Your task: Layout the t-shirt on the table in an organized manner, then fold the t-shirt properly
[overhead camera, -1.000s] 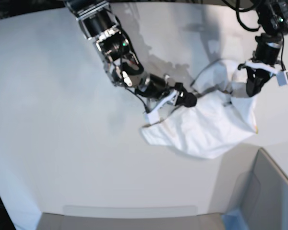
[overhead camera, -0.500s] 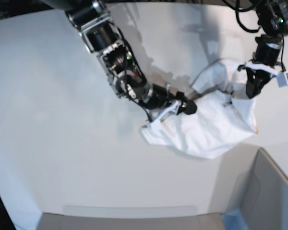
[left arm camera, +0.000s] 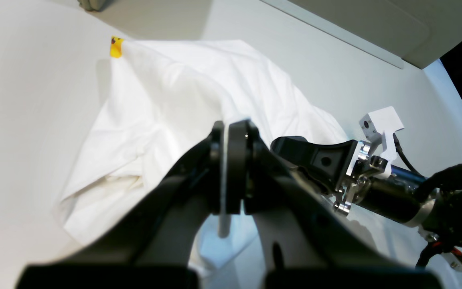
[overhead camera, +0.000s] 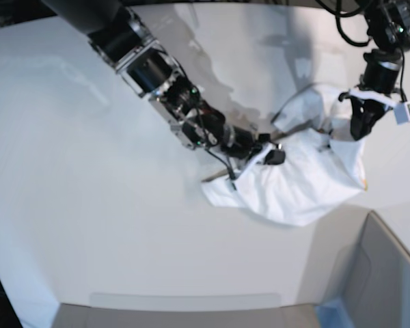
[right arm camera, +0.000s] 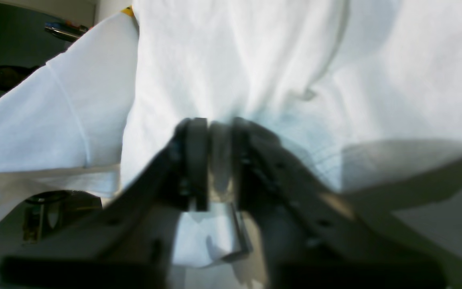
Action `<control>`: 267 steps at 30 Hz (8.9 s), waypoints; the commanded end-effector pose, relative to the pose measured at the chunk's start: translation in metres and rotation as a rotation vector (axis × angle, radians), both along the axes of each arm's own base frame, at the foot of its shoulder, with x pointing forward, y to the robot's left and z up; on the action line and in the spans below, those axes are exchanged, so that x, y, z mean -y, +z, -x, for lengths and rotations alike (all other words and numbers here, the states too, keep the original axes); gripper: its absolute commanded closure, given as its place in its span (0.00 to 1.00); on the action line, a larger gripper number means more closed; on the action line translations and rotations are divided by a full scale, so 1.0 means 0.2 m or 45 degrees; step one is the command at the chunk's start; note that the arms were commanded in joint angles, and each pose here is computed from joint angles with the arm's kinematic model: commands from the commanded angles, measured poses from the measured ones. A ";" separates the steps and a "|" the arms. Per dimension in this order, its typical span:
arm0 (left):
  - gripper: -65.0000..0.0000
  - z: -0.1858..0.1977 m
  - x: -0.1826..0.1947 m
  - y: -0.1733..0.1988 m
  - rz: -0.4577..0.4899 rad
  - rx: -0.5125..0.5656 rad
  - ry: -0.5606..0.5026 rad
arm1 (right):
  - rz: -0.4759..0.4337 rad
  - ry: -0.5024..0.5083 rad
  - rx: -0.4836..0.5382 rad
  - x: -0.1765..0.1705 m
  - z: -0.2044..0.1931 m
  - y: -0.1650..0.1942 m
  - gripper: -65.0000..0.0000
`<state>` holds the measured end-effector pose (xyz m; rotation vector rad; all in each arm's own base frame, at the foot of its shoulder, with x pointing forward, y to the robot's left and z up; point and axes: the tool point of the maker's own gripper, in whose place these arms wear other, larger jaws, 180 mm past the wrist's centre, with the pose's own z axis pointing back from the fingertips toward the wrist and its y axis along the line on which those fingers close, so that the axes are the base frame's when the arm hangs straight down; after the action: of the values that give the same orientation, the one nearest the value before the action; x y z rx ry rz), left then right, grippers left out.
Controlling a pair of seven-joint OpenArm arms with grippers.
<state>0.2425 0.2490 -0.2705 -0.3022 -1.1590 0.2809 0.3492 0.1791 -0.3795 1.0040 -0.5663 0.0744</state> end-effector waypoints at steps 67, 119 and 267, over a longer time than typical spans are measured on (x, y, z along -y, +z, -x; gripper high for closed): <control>1.00 -0.10 -0.15 0.17 -0.108 0.024 0.030 | -0.204 0.115 0.167 -0.13 0.31 0.52 0.59; 1.00 -0.12 0.26 -0.01 0.035 -0.076 -0.238 | 0.276 -0.029 0.371 -0.05 -0.22 0.09 1.00; 0.67 0.01 0.47 -0.52 -0.800 -0.641 -0.667 | 0.251 -0.334 0.457 0.90 -0.10 0.30 0.62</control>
<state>0.2339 0.1522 -0.3821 0.0155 -0.5597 -0.4371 0.3603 -0.0013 -0.3387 0.6948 -0.9365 0.0715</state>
